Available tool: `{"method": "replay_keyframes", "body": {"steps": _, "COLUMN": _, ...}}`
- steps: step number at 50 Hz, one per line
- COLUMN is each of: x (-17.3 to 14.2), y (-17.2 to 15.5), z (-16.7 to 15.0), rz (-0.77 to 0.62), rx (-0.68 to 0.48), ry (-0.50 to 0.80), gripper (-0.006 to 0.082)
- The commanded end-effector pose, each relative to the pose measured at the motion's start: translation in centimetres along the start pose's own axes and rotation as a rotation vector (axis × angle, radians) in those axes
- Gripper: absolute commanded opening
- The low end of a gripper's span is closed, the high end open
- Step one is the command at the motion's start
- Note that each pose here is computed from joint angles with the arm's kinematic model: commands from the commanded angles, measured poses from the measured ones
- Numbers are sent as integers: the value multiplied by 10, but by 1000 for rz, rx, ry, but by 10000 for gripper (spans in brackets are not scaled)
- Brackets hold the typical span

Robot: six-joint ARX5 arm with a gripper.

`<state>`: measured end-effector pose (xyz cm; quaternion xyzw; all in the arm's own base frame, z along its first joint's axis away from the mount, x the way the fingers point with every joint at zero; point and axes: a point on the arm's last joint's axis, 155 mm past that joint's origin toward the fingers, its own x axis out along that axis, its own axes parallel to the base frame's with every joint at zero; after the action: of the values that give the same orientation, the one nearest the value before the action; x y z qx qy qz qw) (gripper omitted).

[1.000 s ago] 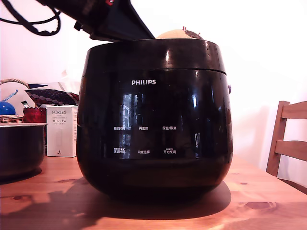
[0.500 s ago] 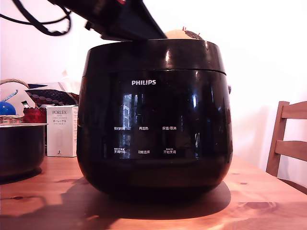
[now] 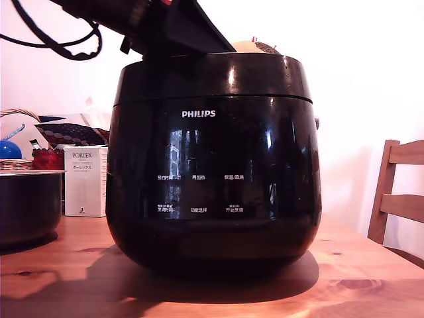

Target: Open the rice cooker by pressing the large metal button on the top of its lid with medium force

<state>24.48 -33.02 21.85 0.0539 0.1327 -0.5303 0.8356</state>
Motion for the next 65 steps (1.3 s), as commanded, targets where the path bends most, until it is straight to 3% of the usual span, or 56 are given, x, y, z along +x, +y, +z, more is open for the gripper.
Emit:
{"method": "replay_keyframes", "body": {"steps": 1, "x": -6, "y": -3, "z": -1, "rz": -6, "rx": -17, "ry": -17, "gripper": -19}}
{"method": "replay_keyframes", "body": {"steps": 22, "x": -13, "y": 2, "z": -10, "rz": 23, "rx": -16, "ry": -35, "gripper": -19}}
{"method": "replay_keyframes", "body": {"steps": 46, "x": -21, "y": 31, "z": 5, "rz": 98, "rx": 24, "ry": -97, "gripper": -19}}
{"method": "replay_keyframes", "body": {"steps": 65, "x": -21, "y": 34, "z": 3, "rz": 100, "rx": 20, "ry": -95, "gripper": -20}}
